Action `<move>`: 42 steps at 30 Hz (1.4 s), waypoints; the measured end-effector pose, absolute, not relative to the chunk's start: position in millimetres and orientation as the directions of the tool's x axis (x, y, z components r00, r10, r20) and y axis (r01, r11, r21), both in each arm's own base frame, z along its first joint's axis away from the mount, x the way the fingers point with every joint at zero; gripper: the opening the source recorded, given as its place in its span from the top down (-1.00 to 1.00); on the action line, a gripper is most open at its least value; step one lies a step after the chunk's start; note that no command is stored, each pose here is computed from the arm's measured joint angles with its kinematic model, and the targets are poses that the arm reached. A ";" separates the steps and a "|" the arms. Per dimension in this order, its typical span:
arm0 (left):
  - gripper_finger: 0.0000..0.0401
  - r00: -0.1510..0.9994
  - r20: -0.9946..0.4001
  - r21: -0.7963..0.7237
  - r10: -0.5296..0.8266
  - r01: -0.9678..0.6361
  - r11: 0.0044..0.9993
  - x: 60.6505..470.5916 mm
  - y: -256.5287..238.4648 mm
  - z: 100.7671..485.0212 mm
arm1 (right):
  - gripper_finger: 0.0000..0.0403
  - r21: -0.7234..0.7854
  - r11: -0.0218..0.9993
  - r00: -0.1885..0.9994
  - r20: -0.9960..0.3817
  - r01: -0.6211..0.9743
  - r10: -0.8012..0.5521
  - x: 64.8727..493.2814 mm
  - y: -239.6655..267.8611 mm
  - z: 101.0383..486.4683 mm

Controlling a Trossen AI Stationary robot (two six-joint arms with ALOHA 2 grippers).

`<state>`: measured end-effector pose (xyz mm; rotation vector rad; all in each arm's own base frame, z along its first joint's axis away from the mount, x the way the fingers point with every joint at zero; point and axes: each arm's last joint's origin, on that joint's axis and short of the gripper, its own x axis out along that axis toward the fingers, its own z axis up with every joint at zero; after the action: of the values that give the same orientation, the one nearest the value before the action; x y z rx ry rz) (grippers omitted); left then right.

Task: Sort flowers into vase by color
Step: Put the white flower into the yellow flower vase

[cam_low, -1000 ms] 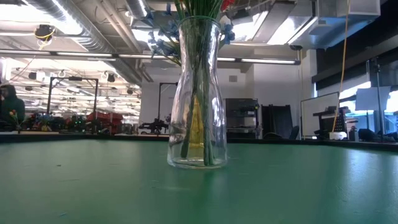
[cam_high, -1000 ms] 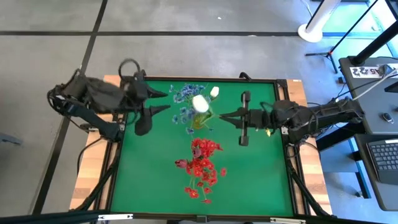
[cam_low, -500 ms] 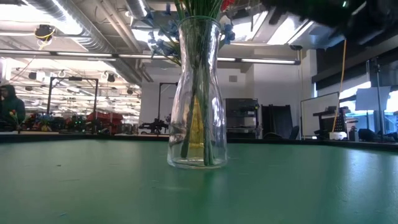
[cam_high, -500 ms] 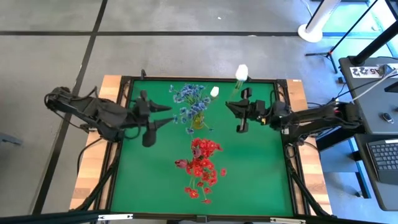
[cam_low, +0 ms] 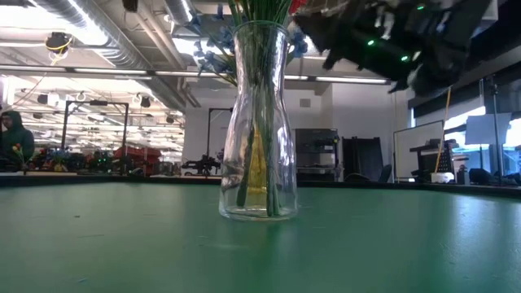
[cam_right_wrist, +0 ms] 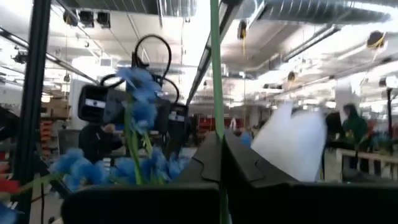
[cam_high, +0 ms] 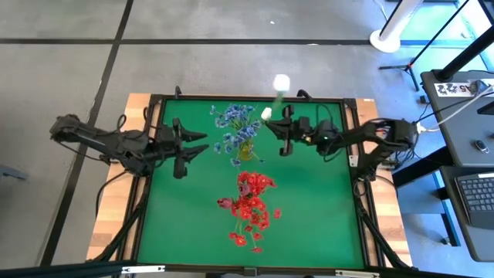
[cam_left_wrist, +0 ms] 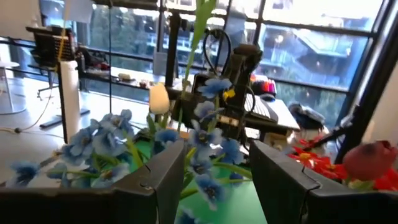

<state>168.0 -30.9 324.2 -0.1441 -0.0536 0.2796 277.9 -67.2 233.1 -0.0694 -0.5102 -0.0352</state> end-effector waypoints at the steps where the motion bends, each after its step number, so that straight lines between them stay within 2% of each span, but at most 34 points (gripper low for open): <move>1: 0.13 0.958 0.045 -0.157 0.282 -0.272 0.949 167.8 -30.2 320.7 | 1.00 -0.051 0.998 0.877 0.480 0.042 -0.013 283.2 -68.4 231.5; 6: 0.13 0.951 0.060 -0.167 0.304 -0.290 0.942 168.7 -26.8 312.9 | 1.00 -0.067 0.997 0.881 0.470 -0.028 0.056 311.4 -73.1 226.2; 17: 0.13 0.940 0.059 -0.191 0.336 -0.320 0.928 169.9 -21.3 312.6 | 1.00 -0.025 0.999 0.917 0.397 -0.040 0.047 342.2 -81.3 193.1; 25: 0.13 0.932 0.058 -0.212 0.358 -0.339 0.917 170.4 -17.4 312.5 | 1.00 -0.009 1.000 0.932 0.360 -0.029 0.030 347.8 -83.0 175.9; 36: 0.13 0.933 0.056 -0.210 0.357 -0.338 0.917 170.4 -17.5 312.3 | 1.00 -0.029 0.999 0.932 0.363 -0.016 0.025 353.6 -84.8 178.3; 42: 0.13 0.934 0.040 -0.205 0.356 -0.341 0.917 170.5 -17.6 310.7 | 1.00 -0.053 0.997 0.914 0.401 -0.047 0.064 361.5 -83.3 189.1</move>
<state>170.5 -17.6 310.7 -0.1973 -0.0776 0.3585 361.5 -83.3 189.1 -0.0430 -0.4147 0.0570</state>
